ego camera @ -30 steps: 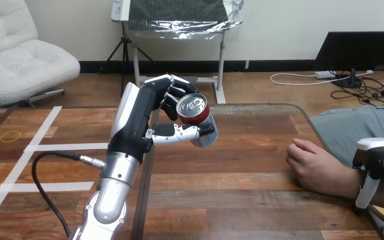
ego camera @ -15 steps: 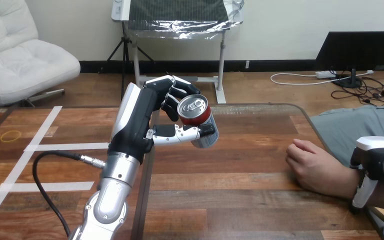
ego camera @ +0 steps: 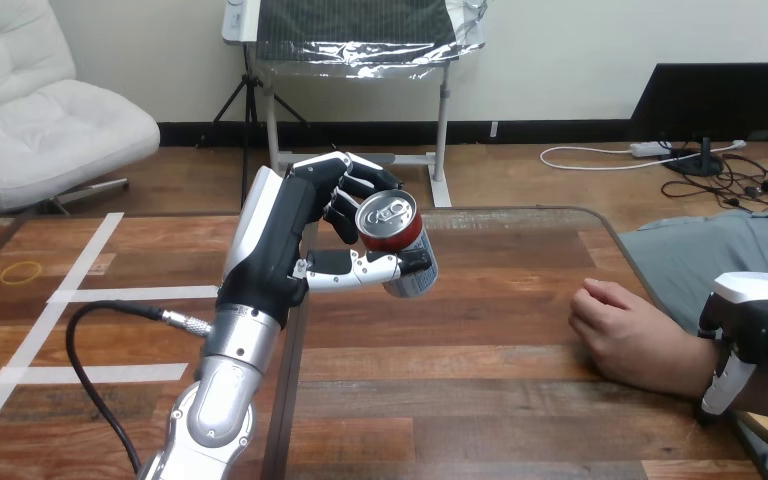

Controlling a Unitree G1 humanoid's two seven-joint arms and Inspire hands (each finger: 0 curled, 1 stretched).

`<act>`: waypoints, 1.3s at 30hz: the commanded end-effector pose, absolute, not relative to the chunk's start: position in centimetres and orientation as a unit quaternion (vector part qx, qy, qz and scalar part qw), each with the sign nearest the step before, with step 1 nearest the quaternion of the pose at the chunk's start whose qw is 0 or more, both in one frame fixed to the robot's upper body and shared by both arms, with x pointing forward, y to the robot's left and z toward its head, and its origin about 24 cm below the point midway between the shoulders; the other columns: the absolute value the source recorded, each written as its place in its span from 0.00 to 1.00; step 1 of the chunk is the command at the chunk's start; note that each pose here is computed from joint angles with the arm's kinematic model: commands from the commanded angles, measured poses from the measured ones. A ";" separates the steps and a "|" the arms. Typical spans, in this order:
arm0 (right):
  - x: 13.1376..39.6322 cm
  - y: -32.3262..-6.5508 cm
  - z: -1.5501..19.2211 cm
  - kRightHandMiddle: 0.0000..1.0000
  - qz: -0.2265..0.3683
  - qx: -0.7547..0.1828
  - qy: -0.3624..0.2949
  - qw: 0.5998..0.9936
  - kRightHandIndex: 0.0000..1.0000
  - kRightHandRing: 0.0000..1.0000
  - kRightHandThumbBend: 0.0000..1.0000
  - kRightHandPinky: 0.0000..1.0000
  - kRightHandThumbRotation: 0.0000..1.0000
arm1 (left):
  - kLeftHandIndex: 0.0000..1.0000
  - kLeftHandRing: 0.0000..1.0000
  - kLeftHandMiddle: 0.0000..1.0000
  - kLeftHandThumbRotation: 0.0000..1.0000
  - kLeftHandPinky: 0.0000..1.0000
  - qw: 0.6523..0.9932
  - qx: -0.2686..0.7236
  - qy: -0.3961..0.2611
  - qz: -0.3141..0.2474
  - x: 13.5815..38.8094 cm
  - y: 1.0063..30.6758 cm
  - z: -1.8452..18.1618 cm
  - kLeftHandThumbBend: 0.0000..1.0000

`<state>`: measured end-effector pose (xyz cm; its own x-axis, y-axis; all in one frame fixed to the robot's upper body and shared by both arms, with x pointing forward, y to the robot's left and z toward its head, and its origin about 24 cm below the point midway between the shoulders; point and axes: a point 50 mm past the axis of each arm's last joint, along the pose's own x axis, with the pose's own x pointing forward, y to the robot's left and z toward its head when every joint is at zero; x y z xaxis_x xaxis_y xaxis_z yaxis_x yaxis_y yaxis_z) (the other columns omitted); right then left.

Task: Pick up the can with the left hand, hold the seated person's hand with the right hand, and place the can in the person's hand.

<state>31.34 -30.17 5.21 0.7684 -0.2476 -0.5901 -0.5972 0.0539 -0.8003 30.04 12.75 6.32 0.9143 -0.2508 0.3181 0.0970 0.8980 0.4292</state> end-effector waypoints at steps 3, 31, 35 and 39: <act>29.3 -29.9 2.8 0.48 0.165 -0.645 0.329 0.670 0.50 0.40 0.71 0.38 0.00 | 0.53 0.42 0.46 0.00 0.38 0.948 0.197 -0.237 -0.083 31.0 12.4 9.2 0.61; 28.7 -29.5 5.5 0.48 0.135 -0.629 0.227 0.731 0.52 0.41 0.72 0.35 0.00 | 0.53 0.41 0.46 0.00 0.37 0.951 0.196 -0.220 -0.097 31.4 11.4 9.1 0.61; 28.6 -29.4 6.0 0.47 0.131 -0.629 0.211 0.736 0.53 0.41 0.71 0.35 0.00 | 0.53 0.41 0.46 0.00 0.37 0.950 0.197 -0.220 -0.101 31.4 11.2 9.1 0.61; 28.6 -29.3 6.5 0.47 0.127 -0.629 0.197 0.742 0.53 0.41 0.72 0.35 0.00 | 0.53 0.41 0.46 0.00 0.37 0.949 0.197 -0.221 -0.107 31.5 11.0 9.2 0.61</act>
